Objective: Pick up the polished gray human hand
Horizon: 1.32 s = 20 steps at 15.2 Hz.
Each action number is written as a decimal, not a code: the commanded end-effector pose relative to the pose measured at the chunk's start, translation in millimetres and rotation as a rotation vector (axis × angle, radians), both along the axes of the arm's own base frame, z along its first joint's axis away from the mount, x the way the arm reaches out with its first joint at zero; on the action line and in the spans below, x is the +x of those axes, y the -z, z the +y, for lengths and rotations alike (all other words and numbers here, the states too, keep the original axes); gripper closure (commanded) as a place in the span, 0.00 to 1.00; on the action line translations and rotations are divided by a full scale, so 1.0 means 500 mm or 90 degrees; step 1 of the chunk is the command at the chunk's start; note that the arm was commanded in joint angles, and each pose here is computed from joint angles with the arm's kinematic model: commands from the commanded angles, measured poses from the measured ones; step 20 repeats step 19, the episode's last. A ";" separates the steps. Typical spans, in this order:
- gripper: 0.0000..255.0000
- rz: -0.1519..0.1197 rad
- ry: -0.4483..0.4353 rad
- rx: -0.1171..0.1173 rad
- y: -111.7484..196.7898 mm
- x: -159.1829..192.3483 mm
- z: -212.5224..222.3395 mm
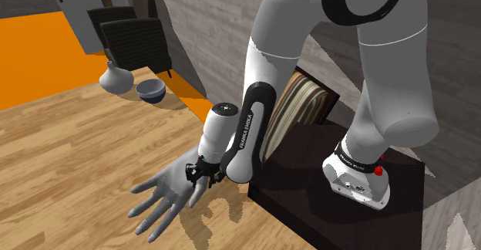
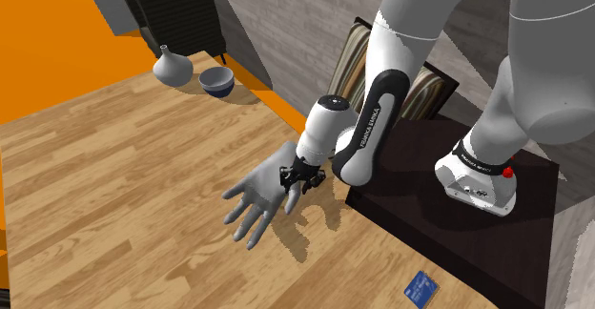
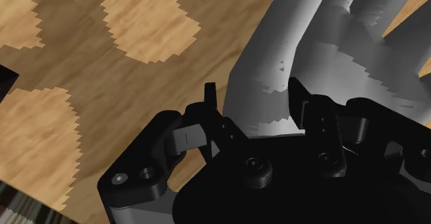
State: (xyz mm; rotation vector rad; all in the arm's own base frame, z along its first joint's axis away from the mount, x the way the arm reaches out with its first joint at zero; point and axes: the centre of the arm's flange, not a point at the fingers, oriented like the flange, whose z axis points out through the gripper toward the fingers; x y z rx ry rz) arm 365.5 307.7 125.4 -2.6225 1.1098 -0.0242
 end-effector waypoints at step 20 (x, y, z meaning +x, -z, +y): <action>1.00 -0.001 0.000 0.001 -0.160 0.002 0.001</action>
